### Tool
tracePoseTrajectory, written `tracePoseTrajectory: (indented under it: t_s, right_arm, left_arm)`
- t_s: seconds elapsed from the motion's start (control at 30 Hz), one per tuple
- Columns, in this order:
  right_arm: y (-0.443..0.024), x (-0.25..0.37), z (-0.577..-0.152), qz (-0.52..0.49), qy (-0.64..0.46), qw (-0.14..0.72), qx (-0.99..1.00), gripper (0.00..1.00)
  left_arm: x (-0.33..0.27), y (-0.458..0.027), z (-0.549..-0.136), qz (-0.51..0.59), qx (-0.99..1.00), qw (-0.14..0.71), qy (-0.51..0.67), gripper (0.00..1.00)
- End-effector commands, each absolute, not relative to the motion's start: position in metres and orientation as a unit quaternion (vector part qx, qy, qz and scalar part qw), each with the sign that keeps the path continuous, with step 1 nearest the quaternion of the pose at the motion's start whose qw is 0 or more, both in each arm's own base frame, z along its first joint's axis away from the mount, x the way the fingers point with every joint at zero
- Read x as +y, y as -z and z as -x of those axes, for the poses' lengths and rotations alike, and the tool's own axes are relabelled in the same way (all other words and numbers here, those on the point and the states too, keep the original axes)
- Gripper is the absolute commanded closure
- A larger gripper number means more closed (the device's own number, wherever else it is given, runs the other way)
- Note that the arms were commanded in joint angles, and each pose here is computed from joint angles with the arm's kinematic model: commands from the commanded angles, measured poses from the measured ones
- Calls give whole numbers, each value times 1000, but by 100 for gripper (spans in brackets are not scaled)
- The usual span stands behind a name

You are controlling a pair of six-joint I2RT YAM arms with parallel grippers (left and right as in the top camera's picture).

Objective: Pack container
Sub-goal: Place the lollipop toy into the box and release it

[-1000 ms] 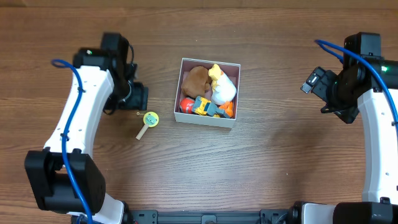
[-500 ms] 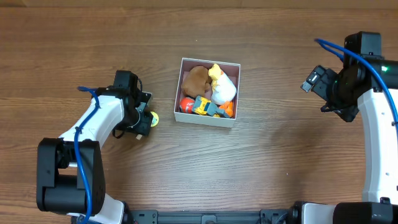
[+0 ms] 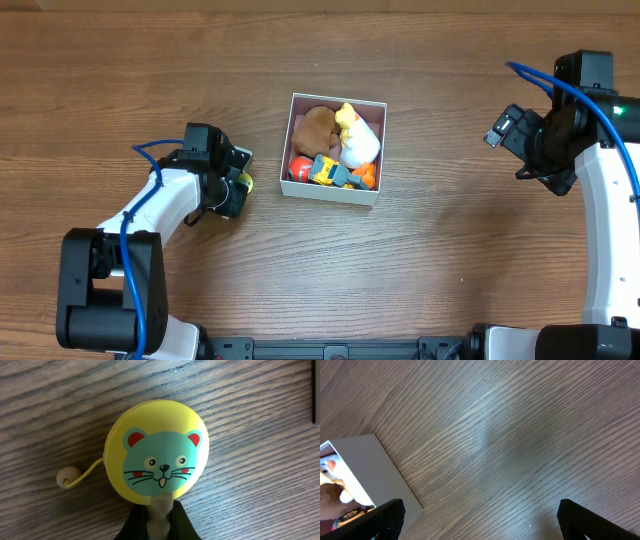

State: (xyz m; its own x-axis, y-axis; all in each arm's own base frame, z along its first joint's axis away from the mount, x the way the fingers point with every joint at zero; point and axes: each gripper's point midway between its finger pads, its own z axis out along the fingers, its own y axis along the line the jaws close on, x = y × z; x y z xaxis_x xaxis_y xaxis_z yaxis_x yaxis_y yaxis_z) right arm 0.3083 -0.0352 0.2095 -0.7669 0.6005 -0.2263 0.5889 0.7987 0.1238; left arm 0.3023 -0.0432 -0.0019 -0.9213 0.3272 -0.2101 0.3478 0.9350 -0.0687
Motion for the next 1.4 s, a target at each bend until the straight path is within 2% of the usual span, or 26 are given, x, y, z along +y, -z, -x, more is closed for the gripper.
tracePoseTrajectory:
  t_s: [0.0,0.17,0.27,0.33,0.43,0.53,0.73,1.0,1.13,1.27,1.3,1.33,1.37]
  right_arm:
    - [-211,-37,-308,-317,-18,132,939,0]
    - [-211,-37,-306,-317,-17,127,940,0]
    - [-211,-37,-306,-317,-16,128,940,0]
    - [-211,-37,-306,-317,-16,128,940,0]
    - [-211,-37,-306,-317,-16,128,940,0]
    - [-211,-37,-306,-317,-17,127,940,0]
    - [-210,-37,-305,-317,-16,125,940,0]
    - [-210,-37,-304,-317,-15,122,940,0]
    - [-210,-37,-304,-317,-15,122,940,0]
    - [-210,-37,-304,-317,-15,122,940,0]
    - [-210,-37,-304,-317,-15,122,940,0]
    - [-210,-37,-304,-317,-15,123,940,0]
    - [-210,-37,-304,-317,-15,123,940,0]
  left_arm:
    - [-50,-2,-305,-166,980,88,68,96]
    - [-53,-62,-335,-151,981,97,70,96]
    - [-63,-132,-359,-149,976,127,91,96]
    - [-89,-187,-376,-170,959,179,137,96]
    - [-130,-225,-386,-218,933,229,174,96]
    - [-164,-213,-384,-267,923,231,153,96]
    - [-220,-131,-375,-287,934,154,149,96]
    - [-204,-115,-368,-225,962,117,102,96]
    - [-189,-110,-361,-209,971,97,68,80]
    - [-186,-111,-347,-197,975,69,72,71]
    - [-186,-114,-347,-197,975,73,72,67]
    - [-186,-122,-349,-198,974,85,73,58]
    - [-187,-131,-352,-197,973,97,76,55]
